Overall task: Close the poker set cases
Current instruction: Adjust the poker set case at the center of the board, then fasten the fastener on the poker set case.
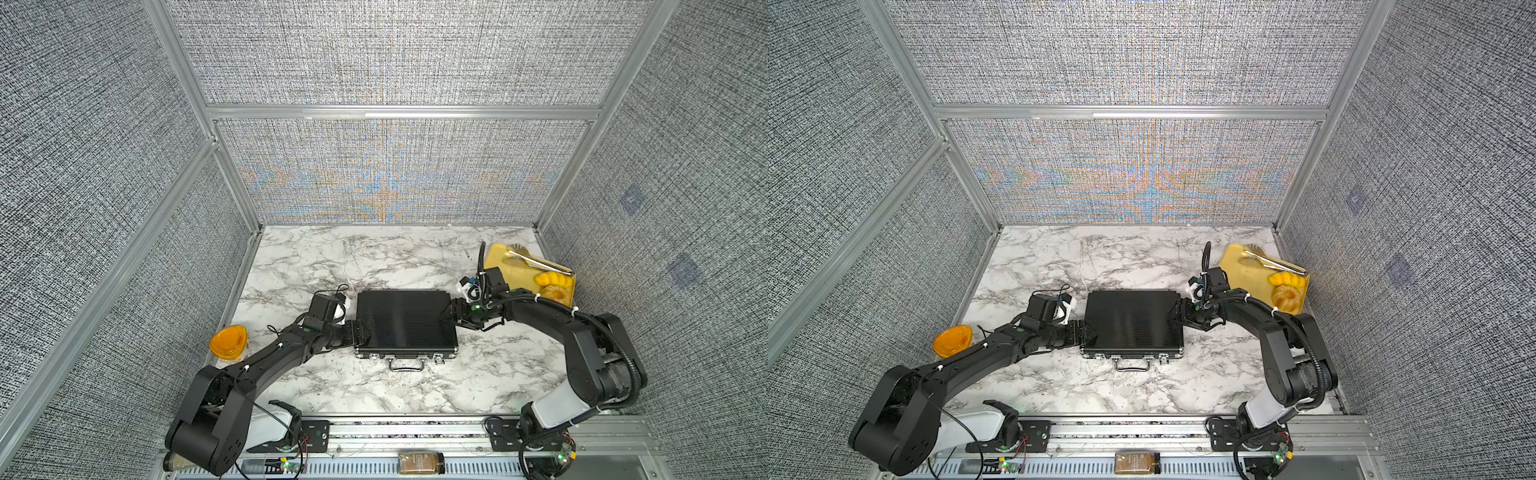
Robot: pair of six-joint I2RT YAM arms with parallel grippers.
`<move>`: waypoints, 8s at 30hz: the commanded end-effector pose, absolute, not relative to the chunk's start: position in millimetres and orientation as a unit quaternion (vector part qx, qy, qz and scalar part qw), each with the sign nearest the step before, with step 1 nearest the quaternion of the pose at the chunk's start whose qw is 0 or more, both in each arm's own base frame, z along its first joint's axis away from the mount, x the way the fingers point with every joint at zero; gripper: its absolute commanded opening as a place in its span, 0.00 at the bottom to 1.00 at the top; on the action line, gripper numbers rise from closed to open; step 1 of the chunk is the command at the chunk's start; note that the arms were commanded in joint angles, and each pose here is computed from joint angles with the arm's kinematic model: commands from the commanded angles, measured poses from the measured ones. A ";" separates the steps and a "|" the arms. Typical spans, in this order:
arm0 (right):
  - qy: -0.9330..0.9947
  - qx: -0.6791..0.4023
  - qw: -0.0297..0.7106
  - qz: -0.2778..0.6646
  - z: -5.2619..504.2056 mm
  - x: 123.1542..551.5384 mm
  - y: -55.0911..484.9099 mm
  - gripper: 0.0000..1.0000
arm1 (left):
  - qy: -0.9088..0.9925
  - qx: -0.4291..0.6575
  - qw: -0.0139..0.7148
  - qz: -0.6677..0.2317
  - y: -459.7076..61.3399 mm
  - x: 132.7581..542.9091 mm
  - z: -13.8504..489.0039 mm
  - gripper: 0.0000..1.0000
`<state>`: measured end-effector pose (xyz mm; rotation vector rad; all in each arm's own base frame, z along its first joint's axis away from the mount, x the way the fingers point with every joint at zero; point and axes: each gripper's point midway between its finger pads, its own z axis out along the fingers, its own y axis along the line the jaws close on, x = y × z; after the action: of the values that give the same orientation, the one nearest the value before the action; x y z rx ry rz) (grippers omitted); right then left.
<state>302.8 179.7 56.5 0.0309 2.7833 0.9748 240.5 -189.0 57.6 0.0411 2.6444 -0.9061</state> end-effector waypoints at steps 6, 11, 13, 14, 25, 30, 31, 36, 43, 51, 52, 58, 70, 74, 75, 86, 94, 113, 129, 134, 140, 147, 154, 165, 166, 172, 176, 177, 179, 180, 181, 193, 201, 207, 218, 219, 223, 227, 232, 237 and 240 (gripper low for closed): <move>0.941 -0.018 0.070 0.332 38.8 293.1 201.8 0.53 | 0.935 0.008 0.167 -0.314 -189.0 237.0 51.1 0.65; 0.936 -0.032 0.068 0.343 42.0 296.2 213.4 0.50 | 0.938 0.000 0.166 -0.303 -184.9 236.8 47.1 0.61; 0.935 -0.035 0.067 0.345 42.7 298.7 216.8 0.49 | 0.940 -0.004 0.167 -0.297 -182.6 237.3 45.8 0.60; 0.935 -0.038 0.067 0.346 42.5 299.7 218.5 0.50 | 0.941 -0.006 0.167 -0.295 -181.7 237.2 45.5 0.60; 0.924 -0.078 0.081 0.365 55.7 341.5 252.5 0.49 | 0.947 -0.050 0.165 -0.272 -164.3 224.4 35.2 0.58; 0.921 -0.096 0.082 0.370 57.1 360.9 269.1 0.49 | 0.947 -0.056 0.166 -0.271 -162.1 221.9 34.5 0.59; 0.920 -0.099 0.082 0.371 58.1 364.7 272.6 0.49 | 0.947 -0.056 0.165 -0.270 -162.0 221.9 34.0 0.59; 0.922 -0.104 0.078 0.364 55.8 371.8 275.4 0.49 | 0.949 -0.059 0.164 -0.263 -160.0 222.6 33.4 0.58; 0.937 -0.079 0.094 0.328 63.1 372.6 248.6 0.53 | 0.952 -0.065 0.159 -0.253 -155.9 219.5 31.1 0.59; 0.944 -0.043 0.110 0.307 84.2 355.4 222.8 0.56 | 0.955 -0.068 0.155 -0.246 -152.8 216.5 28.3 0.57; 0.945 -0.037 0.112 0.307 86.7 351.3 220.4 0.56 | 0.955 -0.067 0.154 -0.246 -152.8 215.9 28.0 0.57; 0.943 -0.008 0.119 0.312 97.8 324.3 215.1 0.53 | 0.957 -0.065 0.152 -0.240 -150.8 214.0 26.7 0.57; 0.943 0.011 0.125 0.307 106.4 285.4 223.4 0.31 | 0.960 -0.061 0.143 -0.232 -149.0 210.5 22.5 0.56; 0.947 0.013 0.110 0.300 93.5 273.2 222.1 0.27 | 0.961 -0.059 0.140 -0.232 -149.7 210.4 21.4 0.56; 0.948 0.013 0.107 0.299 91.3 270.9 222.3 0.27 | 0.961 -0.058 0.139 -0.232 -149.8 210.5 21.3 0.56; 0.951 0.008 0.099 0.292 83.6 262.5 223.7 0.23 | 0.962 -0.061 0.137 -0.230 -148.6 209.2 19.9 0.56; 0.954 0.003 0.089 0.285 76.1 257.2 226.3 0.19 | 0.963 -0.060 0.135 -0.227 -147.7 208.1 18.7 0.56; 0.961 0.005 0.082 0.265 52.9 249.7 223.9 0.16 | 0.964 -0.057 0.134 -0.224 -145.7 205.3 16.9 0.56; 0.955 0.035 0.099 0.278 41.0 261.9 229.7 0.15 | 0.964 -0.054 0.135 -0.222 -145.4 205.8 16.7 0.56; 0.945 0.068 0.111 0.300 42.2 265.8 232.3 0.16 | 0.964 -0.054 0.135 -0.221 -144.8 204.8 16.2 0.56; 0.935 0.106 0.124 0.315 40.6 267.7 231.1 0.16 | 0.965 -0.052 0.134 -0.220 -144.4 204.3 15.8 0.56; 0.927 0.133 0.130 0.326 38.3 269.6 231.0 0.16 | 0.965 -0.051 0.135 -0.217 -143.6 204.4 15.4 0.56; 0.920 0.160 0.139 0.329 36.9 272.5 227.5 0.16 | 0.966 -0.051 0.133 -0.218 -143.7 203.4 14.6 0.56; 0.903 0.196 0.152 0.350 37.3 276.5 227.3 0.16 | 0.967 -0.050 0.132 -0.214 -142.0 202.5 13.0 0.56; 0.901 0.197 0.154 0.355 38.6 277.6 228.6 0.16 | 0.967 -0.050 0.132 -0.213 -142.1 202.3 12.8 0.56; 0.896 0.198 0.156 0.366 40.0 278.5 230.8 0.16 | 0.967 -0.050 0.131 -0.212 -141.6 201.9 12.8 0.56; 0.892 0.203 0.154 0.372 38.9 276.2 230.7 0.15 | 0.967 -0.050 0.130 -0.212 -141.5 201.5 12.6 0.56; 0.891 0.203 0.153 0.376 38.9 276.1 231.9 0.15 | 0.967 -0.050 0.132 -0.213 -141.5 201.9 13.1 0.56; 0.888 0.201 0.153 0.385 40.2 276.8 235.2 0.15 | 0.967 -0.050 0.131 -0.213 -141.6 201.5 12.8 0.56; 0.885 0.200 0.155 0.391 40.9 277.4 236.7 0.15 | 0.967 -0.050 0.131 -0.213 -141.6 201.6 12.7 0.56; 0.882 0.199 0.158 0.396 43.7 279.7 238.7 0.15 | 0.967 -0.050 0.131 -0.213 -141.8 201.5 12.7 0.56; 0.870 0.204 0.174 0.414 48.3 288.2 243.1 0.15 | 0.966 -0.048 0.133 -0.215 -142.4 201.9 14.2 0.56; 0.886 0.216 0.148 0.383 37.5 277.4 235.1 0.15 | 0.965 -0.045 0.133 -0.220 -143.9 201.8 14.5 0.56; 0.910 0.212 0.122 0.334 35.9 246.5 217.0 0.18 | 0.964 -0.043 0.135 -0.224 -144.8 201.3 15.6 0.56; 0.928 0.056 0.146 0.338 88.5 215.5 271.4 0.23 | 0.962 -0.047 0.137 -0.232 -144.3 196.5 14.0 0.53; 0.928 0.027 0.153 0.338 94.6 213.4 283.7 0.24 | 0.962 -0.047 0.138 -0.232 -144.4 196.9 14.4 0.52; 0.924 -0.055 0.176 0.336 112.9 207.9 327.4 0.24 | 0.964 -0.049 0.133 -0.227 -143.0 196.3 12.2 0.52; 0.917 -0.117 0.191 0.329 121.5 203.9 367.0 0.23 | 0.964 -0.048 0.127 -0.227 -143.6 194.6 8.9 0.51; 0.915 -0.146 0.197 0.320 123.4 200.5 394.3 0.23 | 0.965 -0.048 0.123 -0.226 -143.7 194.0 7.3 0.50; 0.922 -0.156 0.188 0.300 118.6 199.3 406.4 0.22 | 0.965 -0.049 0.121 -0.226 -143.6 193.1 5.5 0.49; 0.930 -0.154 0.174 0.285 111.2 198.2 407.4 0.21 | 0.965 -0.048 0.123 -0.227 -143.9 193.6 6.0 0.49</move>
<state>199.3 415.2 121.3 -0.4404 2.5876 0.8893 248.0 -154.5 47.7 -0.1910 2.5425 -0.7217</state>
